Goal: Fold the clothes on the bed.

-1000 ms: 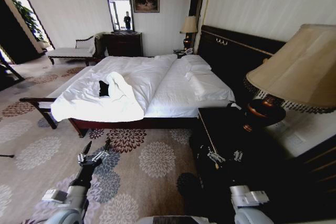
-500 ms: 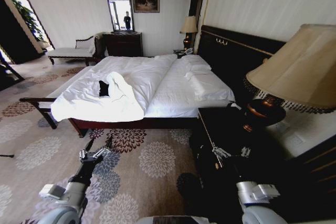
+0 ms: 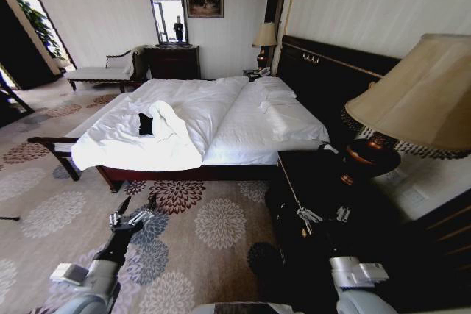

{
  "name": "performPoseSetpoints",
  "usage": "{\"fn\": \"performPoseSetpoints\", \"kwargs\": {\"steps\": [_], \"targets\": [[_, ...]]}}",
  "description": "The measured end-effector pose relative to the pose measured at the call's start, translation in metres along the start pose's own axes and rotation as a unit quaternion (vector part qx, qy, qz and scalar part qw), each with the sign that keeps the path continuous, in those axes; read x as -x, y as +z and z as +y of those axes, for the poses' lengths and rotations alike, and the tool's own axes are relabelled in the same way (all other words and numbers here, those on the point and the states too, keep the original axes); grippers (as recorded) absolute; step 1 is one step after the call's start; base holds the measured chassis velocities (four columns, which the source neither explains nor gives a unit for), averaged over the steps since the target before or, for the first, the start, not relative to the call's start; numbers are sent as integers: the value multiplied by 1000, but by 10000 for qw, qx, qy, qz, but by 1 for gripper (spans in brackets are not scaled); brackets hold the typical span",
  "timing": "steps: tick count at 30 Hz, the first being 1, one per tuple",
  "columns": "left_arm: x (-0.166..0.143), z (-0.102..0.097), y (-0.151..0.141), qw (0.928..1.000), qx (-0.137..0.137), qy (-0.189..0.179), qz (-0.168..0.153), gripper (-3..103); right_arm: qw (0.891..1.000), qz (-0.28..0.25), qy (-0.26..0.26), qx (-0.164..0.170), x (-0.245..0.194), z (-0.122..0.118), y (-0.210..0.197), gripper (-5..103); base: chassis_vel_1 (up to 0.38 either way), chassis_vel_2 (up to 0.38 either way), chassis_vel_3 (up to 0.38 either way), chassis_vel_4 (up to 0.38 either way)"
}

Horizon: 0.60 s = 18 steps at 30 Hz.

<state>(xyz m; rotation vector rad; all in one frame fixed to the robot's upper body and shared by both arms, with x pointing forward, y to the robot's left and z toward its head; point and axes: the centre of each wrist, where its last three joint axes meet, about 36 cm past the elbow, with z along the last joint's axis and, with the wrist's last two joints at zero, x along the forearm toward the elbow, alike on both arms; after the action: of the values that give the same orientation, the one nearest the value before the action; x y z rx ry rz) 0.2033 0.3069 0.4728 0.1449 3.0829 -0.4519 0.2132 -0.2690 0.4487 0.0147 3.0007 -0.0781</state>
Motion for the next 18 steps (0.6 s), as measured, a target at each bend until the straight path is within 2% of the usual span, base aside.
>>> {"fn": "performPoseSetpoints", "kwargs": {"steps": [8,18], "targets": [[-2,-1,2,10000,49,44,-22,100,10000,-80,13,41,1,0,-2,100,0,0,0,0],[-2,0,4,10000,71,25,-25,100,9999,-131,29,88,2,3,-2,100,-66,57,62,-65]]}}
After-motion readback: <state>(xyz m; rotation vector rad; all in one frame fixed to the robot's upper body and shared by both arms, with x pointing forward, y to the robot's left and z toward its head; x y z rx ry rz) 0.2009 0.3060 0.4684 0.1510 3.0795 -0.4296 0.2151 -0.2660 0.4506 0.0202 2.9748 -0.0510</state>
